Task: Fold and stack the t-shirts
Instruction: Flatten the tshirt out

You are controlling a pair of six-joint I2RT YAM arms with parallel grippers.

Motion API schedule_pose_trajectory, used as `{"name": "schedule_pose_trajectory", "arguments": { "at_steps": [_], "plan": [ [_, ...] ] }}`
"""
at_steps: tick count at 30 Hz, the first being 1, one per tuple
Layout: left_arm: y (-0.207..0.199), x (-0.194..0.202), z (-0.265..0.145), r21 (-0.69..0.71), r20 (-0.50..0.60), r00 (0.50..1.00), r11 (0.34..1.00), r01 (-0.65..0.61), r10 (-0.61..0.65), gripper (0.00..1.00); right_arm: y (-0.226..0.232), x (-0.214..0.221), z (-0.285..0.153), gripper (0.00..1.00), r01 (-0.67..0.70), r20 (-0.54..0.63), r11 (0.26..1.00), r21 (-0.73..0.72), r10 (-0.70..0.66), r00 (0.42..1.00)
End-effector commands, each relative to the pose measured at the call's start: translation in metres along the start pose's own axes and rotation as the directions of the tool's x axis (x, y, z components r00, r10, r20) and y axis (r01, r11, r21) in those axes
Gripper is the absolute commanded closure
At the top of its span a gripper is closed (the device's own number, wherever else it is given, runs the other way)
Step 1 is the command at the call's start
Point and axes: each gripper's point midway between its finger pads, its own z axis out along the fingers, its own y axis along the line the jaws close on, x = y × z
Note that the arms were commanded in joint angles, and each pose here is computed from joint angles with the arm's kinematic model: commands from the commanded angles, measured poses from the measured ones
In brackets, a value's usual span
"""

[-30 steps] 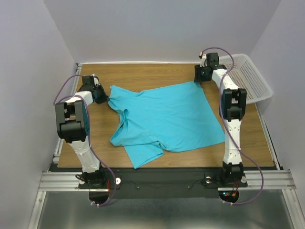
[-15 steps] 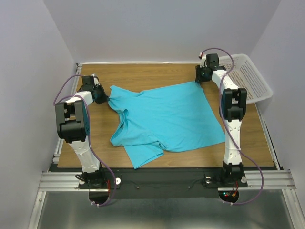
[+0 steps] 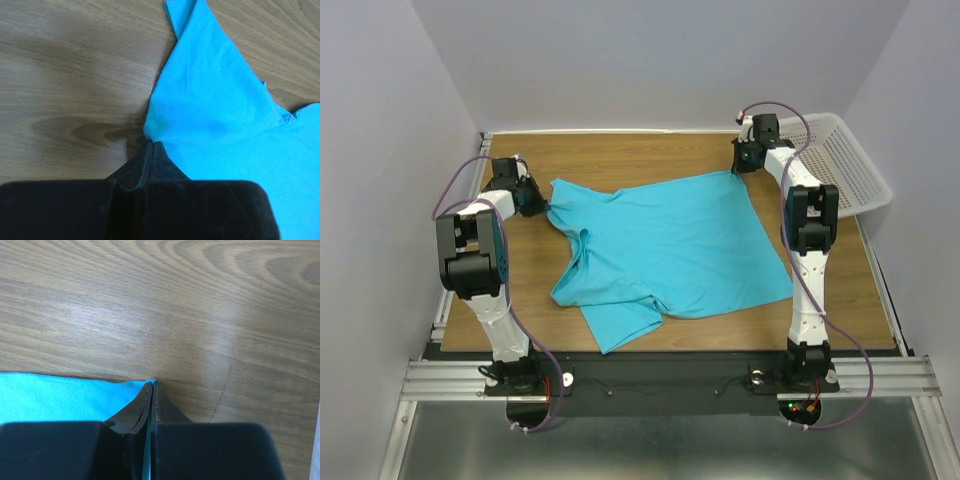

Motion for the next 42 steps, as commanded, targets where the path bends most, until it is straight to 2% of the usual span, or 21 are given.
{"name": "schedule_pose_trajectory", "arguments": {
  "at_steps": [1,7,20,22,23,26,29,36,42],
  "plan": [
    [-0.009,-0.028,-0.004,0.022,0.057,0.998,0.999,-0.033,0.032,1.00,0.012,-0.025,-0.026,0.99,0.017,0.034,1.000,-0.006,-0.017,0.999],
    [-0.013,-0.038,-0.009,0.026,0.080,0.996,0.999,-0.040,0.038,1.00,0.021,-0.058,-0.050,0.99,0.034,0.116,0.999,-0.031,-0.030,0.993],
    [-0.005,-0.043,-0.009,-0.015,0.089,0.995,0.999,-0.039,0.040,1.00,0.014,-0.061,-0.056,0.99,0.046,0.133,0.999,0.017,-0.048,0.990],
    [-0.007,-0.046,-0.012,-0.015,0.098,0.994,0.999,-0.041,0.042,0.89,0.015,-0.058,-0.054,0.99,0.046,0.128,0.999,0.005,-0.046,0.991],
    [-0.009,-0.048,-0.015,-0.013,0.104,0.994,0.999,-0.042,0.044,0.78,0.017,-0.057,-0.053,0.99,0.047,0.127,0.999,-0.005,-0.046,0.991],
    [-0.012,-0.057,-0.026,-0.021,0.139,0.989,0.999,-0.049,0.052,0.63,0.022,-0.052,-0.049,0.99,0.043,0.115,0.999,-0.028,-0.040,0.993],
    [-0.014,-0.065,-0.035,-0.028,0.172,0.983,0.998,-0.060,0.064,0.54,0.022,-0.045,-0.046,0.99,0.037,0.101,0.998,-0.041,-0.032,0.994],
    [-0.022,-0.074,-0.026,0.010,0.166,0.982,0.995,-0.097,0.094,0.49,0.026,-0.038,-0.042,0.99,0.027,0.087,0.997,-0.066,-0.021,0.996],
    [-0.030,-0.075,0.000,0.077,0.099,0.984,0.985,-0.154,0.146,0.47,0.027,-0.038,-0.041,0.99,0.026,0.085,0.997,-0.070,-0.019,0.996]
  ]
}}
